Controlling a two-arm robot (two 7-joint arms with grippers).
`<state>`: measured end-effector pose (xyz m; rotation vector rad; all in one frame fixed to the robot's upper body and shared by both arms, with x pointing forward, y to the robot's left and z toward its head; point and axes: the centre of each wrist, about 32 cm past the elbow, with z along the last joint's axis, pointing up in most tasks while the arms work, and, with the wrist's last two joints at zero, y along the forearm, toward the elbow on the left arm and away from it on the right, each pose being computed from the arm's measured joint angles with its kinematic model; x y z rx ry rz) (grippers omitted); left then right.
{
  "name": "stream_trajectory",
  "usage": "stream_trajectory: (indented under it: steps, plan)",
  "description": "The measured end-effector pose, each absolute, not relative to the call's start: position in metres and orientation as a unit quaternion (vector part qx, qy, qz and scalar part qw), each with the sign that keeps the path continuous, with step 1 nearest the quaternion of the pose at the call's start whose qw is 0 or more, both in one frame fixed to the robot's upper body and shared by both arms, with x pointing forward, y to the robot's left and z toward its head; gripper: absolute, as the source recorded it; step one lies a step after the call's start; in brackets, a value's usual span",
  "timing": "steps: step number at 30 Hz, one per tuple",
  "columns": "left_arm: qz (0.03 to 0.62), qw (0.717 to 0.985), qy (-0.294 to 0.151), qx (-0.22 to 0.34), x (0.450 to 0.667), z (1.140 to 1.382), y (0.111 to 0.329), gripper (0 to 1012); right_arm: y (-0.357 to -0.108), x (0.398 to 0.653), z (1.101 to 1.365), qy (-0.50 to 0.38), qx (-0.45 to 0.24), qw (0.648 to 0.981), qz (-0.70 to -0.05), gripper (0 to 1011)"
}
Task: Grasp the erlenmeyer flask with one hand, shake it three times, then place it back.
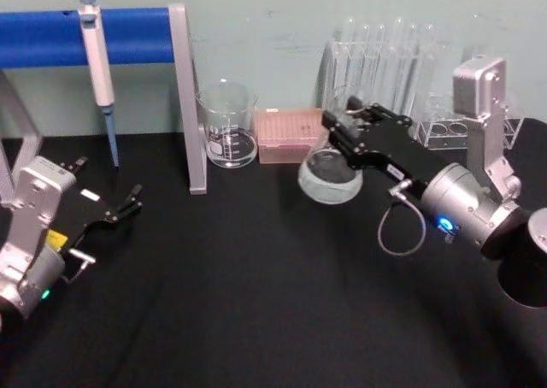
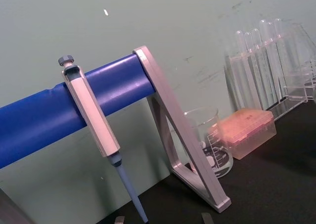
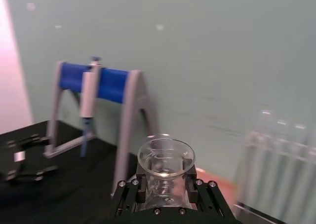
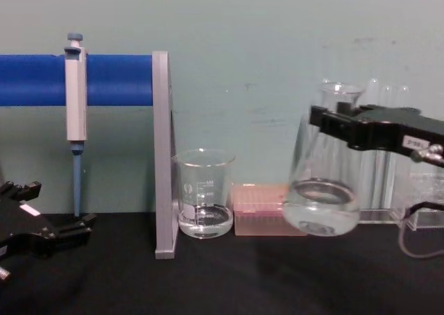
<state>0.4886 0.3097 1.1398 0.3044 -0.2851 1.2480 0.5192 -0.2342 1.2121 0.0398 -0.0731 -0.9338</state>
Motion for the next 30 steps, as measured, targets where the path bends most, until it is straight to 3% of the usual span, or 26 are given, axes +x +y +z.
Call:
stream_trajectory:
  steps: [9, 17, 30]
  plan:
    - [0.580, 0.791, -0.132, 0.141, 0.489, 1.140, 0.310, 1001, -0.216, 0.526, 1.215, -0.043, 0.013, 0.941, -0.334, 451]
    - [0.580, 0.791, -0.132, 0.141, 0.489, 1.140, 0.310, 1001, -0.205, 0.529, 1.215, -0.040, 0.012, 0.962, -0.270, 451]
    - [0.580, 0.791, -0.132, 0.141, 0.489, 1.140, 0.310, 1001, -0.204, 0.527, 1.213, -0.045, 0.021, 0.960, -0.277, 451]
